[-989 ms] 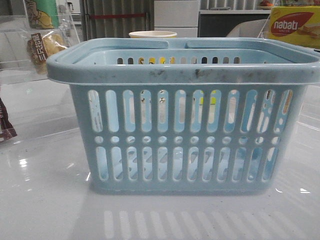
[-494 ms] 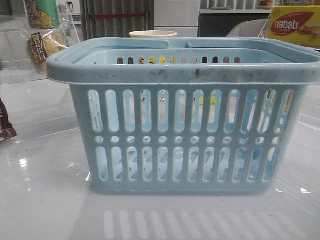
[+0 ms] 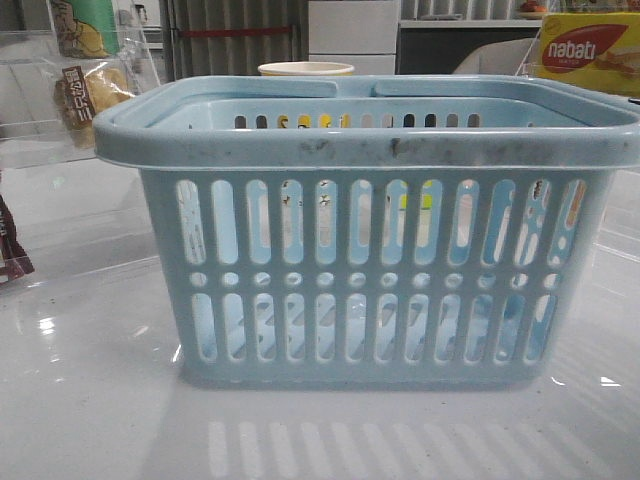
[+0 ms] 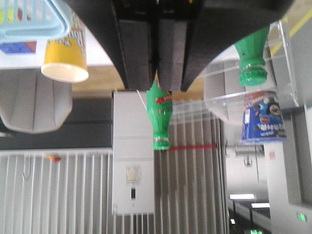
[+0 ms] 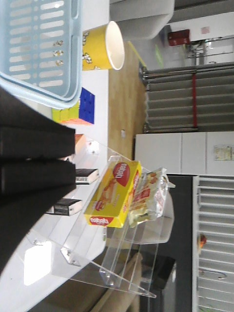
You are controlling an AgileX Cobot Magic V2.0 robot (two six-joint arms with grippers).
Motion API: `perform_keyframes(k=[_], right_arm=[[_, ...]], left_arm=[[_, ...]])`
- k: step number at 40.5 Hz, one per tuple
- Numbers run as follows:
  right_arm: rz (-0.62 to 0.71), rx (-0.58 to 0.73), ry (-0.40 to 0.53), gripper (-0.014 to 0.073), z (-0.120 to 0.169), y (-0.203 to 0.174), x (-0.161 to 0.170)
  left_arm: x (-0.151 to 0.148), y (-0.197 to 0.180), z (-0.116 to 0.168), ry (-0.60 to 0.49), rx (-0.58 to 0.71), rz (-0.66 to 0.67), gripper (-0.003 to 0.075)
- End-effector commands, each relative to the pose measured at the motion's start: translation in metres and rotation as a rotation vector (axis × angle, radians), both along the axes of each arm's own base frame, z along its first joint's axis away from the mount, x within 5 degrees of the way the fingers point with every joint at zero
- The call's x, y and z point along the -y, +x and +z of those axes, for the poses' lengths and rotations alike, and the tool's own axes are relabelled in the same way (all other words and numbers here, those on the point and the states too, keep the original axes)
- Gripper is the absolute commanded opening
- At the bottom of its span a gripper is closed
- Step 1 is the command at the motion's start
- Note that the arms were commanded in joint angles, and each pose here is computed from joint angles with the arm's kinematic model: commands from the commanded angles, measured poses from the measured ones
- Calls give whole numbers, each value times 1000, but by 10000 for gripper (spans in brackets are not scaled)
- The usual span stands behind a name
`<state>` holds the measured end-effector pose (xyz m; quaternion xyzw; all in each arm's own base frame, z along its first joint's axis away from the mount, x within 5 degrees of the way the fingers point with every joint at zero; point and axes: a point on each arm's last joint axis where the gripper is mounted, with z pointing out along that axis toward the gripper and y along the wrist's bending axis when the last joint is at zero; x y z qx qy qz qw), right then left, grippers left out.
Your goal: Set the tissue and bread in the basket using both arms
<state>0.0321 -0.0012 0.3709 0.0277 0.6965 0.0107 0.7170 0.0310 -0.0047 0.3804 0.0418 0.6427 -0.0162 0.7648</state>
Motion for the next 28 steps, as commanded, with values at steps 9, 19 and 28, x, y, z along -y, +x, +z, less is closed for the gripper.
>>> perform_keyframes(k=[9, 19, 28], right_arm=[[-7, -247, -7, 57, 5, 40, 1], [-7, -446, -3, 57, -12, 67, 2], [-7, -528, -2, 59, -21, 82, 2]], left_arm=[[3, 36, 14, 1, -177, -20, 93], [5, 64, -6, 10, -328, -21, 93], [6, 80, -22, 15, -427, -22, 93]])
